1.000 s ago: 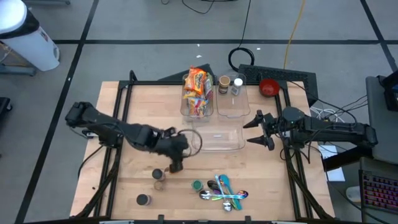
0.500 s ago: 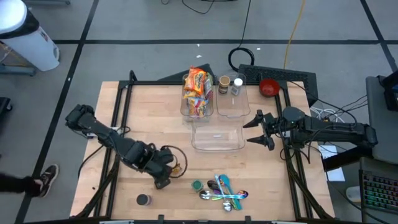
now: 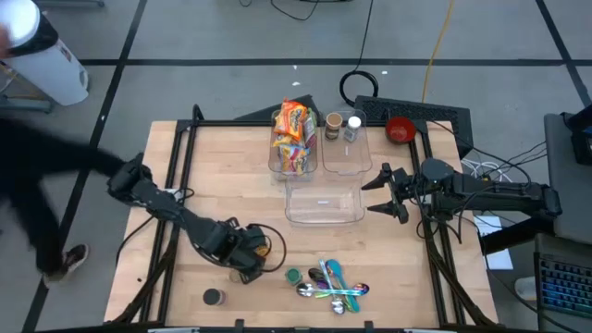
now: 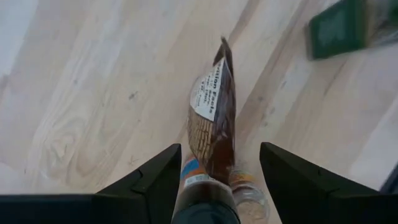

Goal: Pick & Place Food Item
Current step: Put the orange seasoning bag into the right transparent bin

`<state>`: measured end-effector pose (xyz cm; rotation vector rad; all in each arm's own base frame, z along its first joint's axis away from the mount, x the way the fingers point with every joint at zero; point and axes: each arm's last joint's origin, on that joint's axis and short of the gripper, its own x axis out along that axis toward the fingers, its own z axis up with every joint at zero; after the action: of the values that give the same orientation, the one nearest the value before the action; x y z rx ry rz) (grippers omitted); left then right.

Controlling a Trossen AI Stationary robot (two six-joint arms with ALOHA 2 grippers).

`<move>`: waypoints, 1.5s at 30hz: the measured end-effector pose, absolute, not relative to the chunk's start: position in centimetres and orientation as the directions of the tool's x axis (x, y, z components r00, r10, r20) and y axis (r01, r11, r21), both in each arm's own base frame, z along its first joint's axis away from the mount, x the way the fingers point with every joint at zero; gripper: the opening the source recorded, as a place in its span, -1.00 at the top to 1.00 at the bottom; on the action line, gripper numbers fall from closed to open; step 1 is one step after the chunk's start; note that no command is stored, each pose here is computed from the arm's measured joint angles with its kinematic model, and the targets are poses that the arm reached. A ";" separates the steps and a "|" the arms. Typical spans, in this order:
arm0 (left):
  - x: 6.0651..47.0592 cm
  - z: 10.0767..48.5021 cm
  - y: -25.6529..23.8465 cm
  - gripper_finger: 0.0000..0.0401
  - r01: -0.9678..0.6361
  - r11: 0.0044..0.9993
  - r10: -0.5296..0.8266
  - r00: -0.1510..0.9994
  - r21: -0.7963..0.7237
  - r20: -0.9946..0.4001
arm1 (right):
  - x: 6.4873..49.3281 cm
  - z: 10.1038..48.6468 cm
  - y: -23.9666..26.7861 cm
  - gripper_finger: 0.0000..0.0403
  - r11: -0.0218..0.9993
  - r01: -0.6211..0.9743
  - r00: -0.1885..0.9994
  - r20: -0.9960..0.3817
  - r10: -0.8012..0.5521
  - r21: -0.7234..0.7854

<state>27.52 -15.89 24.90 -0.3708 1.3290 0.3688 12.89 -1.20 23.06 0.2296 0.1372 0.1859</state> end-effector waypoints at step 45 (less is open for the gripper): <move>34.4 39.0 -6.0 0.99 -0.209 0.975 0.195 0.633 0.076 -0.749 | 14.4 22.7 -1.5 -0.58 0.940 -0.199 0.980 0.049 0.193 0.277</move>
<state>34.39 -6.01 38.97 -0.0183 0.8548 0.2310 14.45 -1.49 22.66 0.2846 -0.0214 0.1998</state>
